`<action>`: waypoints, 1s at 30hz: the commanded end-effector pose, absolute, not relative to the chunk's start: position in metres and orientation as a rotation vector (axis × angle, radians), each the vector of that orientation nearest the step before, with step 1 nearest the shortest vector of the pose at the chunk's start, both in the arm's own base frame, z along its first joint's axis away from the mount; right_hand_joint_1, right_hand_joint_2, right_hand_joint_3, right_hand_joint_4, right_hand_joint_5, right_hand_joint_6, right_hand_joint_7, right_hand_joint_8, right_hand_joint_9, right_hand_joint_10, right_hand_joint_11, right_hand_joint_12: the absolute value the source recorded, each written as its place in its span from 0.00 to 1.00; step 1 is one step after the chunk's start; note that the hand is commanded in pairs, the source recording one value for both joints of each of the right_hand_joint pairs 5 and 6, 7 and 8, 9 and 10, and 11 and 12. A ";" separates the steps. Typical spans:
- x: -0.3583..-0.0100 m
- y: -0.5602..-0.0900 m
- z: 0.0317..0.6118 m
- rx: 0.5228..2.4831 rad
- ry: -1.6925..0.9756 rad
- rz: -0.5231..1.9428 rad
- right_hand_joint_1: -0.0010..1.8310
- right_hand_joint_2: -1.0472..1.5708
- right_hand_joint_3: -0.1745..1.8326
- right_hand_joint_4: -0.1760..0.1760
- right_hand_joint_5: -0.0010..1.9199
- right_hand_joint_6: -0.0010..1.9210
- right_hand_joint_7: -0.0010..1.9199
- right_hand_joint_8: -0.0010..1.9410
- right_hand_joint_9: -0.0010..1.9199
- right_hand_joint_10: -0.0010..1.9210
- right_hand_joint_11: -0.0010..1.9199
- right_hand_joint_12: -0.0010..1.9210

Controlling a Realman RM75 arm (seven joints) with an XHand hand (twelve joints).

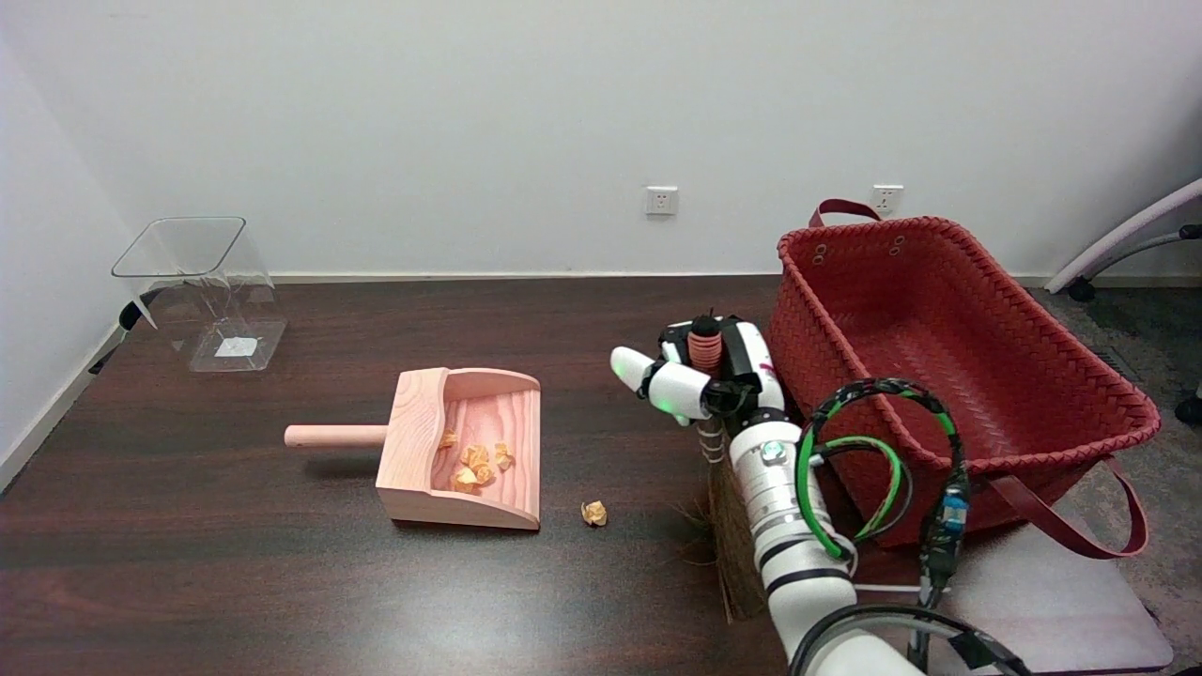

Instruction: Sweep the paper balls into the dustpan.

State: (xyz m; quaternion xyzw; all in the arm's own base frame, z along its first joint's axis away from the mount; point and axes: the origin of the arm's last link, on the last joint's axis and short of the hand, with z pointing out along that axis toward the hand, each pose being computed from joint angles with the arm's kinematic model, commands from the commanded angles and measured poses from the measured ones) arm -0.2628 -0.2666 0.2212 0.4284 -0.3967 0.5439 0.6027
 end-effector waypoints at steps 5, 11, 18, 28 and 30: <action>-0.267 -0.246 0.154 0.888 -0.977 1.257 0.64 0.90 0.25 0.50 1.00 1.00 1.00 0.99 1.00 1.00 1.00 1.00; -0.259 -0.256 0.135 0.932 -0.985 1.284 0.64 0.89 0.27 0.50 1.00 1.00 1.00 0.99 1.00 1.00 1.00 1.00; -0.252 -0.276 0.122 0.986 -0.985 1.321 0.62 0.90 0.26 0.50 1.00 1.00 1.00 0.99 1.00 1.00 1.00 1.00; -0.248 -0.307 0.127 0.990 -0.989 1.378 0.61 0.91 0.27 0.50 1.00 1.00 1.00 0.99 1.00 1.00 1.00 1.00; -0.248 -0.312 0.128 0.976 -1.011 1.397 0.61 0.90 0.27 0.50 1.00 1.00 1.00 0.99 1.00 1.00 1.00 1.00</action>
